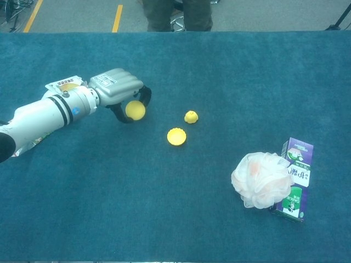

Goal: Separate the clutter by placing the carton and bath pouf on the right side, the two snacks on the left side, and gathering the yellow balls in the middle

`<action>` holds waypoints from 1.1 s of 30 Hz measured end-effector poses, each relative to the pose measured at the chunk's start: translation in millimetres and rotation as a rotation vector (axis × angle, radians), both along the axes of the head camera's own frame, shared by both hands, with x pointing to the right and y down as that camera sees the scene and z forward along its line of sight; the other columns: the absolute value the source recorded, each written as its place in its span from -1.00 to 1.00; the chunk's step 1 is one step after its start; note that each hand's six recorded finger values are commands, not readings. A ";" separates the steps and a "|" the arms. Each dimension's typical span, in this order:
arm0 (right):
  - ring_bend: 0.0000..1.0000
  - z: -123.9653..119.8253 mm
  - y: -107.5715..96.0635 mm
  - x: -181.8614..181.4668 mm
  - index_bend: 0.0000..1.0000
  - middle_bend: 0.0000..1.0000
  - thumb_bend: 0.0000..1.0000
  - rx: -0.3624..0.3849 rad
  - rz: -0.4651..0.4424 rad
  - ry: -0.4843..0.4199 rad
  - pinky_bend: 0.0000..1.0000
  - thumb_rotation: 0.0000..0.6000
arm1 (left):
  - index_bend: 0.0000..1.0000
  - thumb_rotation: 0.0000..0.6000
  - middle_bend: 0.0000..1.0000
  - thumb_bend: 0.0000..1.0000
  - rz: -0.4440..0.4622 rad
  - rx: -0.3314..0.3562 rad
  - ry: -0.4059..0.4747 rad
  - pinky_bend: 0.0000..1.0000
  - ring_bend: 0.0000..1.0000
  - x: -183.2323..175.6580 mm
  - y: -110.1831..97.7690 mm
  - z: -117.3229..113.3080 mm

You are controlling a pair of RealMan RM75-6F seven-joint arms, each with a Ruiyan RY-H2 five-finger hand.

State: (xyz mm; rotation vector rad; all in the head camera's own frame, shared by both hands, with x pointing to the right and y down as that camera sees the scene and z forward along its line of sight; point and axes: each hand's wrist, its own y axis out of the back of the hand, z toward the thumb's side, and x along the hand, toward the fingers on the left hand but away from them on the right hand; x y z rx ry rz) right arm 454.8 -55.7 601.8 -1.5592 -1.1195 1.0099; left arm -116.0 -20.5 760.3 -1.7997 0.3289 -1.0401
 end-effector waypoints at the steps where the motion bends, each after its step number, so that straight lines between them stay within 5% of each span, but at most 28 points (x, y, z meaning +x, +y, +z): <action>1: -0.56 -1.0 -0.1 -0.1 -0.78 -0.49 -1.00 0.002 0.000 -0.002 -0.39 1.00 | -0.12 1.00 -0.17 -0.60 0.005 -0.003 0.006 0.23 -0.28 2.6 2.1 -1.5; 33: -0.56 -9.5 3.8 5.5 -0.78 -0.49 -1.00 0.016 0.014 -0.008 -0.39 1.00 | -0.12 1.00 -0.17 -0.60 0.047 -0.040 0.089 0.23 -0.28 38.7 28.5 0.3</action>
